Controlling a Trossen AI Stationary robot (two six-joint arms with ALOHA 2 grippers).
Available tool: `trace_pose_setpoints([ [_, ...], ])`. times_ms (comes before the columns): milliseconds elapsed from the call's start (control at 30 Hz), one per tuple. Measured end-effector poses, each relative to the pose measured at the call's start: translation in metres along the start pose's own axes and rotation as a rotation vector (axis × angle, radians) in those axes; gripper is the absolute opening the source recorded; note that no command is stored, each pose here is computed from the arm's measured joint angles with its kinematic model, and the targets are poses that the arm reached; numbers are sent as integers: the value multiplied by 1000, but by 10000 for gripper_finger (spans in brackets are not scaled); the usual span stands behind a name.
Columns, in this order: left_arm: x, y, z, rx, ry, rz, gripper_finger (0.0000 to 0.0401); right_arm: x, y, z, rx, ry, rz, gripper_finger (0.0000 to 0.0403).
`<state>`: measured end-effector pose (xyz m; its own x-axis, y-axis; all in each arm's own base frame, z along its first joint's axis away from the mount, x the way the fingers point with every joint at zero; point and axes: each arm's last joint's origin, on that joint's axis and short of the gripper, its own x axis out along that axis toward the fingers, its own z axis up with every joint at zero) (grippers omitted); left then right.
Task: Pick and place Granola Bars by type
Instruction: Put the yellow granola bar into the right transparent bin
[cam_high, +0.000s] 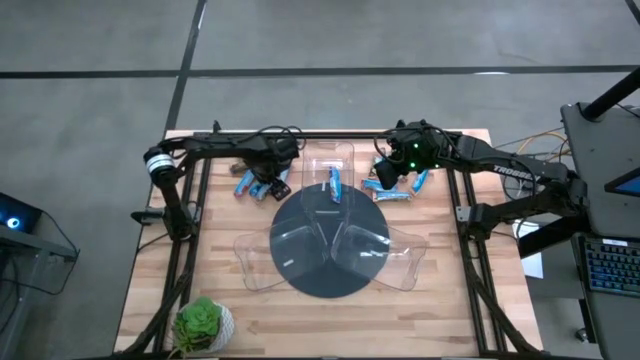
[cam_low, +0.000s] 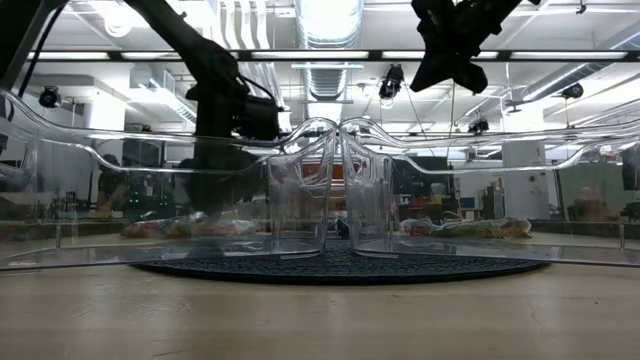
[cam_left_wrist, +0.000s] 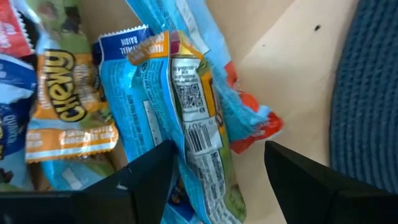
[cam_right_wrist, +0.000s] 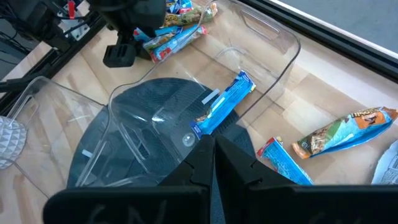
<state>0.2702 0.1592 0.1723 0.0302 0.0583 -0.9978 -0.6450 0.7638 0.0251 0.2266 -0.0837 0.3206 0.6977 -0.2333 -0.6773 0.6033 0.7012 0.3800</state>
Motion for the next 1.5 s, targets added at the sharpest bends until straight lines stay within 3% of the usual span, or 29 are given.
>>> trace_pose_setpoints([
  [333,12,-1,1,23,45,-9,225,-1,3,-1,-3,2,9,9],
  [733,12,-2,1,46,52,-9,128,-1,3,0,-4,0,11,8],
  [1067,12,-1,0,46,54,-9,70,-1,3,0,-4,-1,10,8],
  [1500,3,0,-7,64,156,4,57,-1,3,0,-4,-1,10,8],
])
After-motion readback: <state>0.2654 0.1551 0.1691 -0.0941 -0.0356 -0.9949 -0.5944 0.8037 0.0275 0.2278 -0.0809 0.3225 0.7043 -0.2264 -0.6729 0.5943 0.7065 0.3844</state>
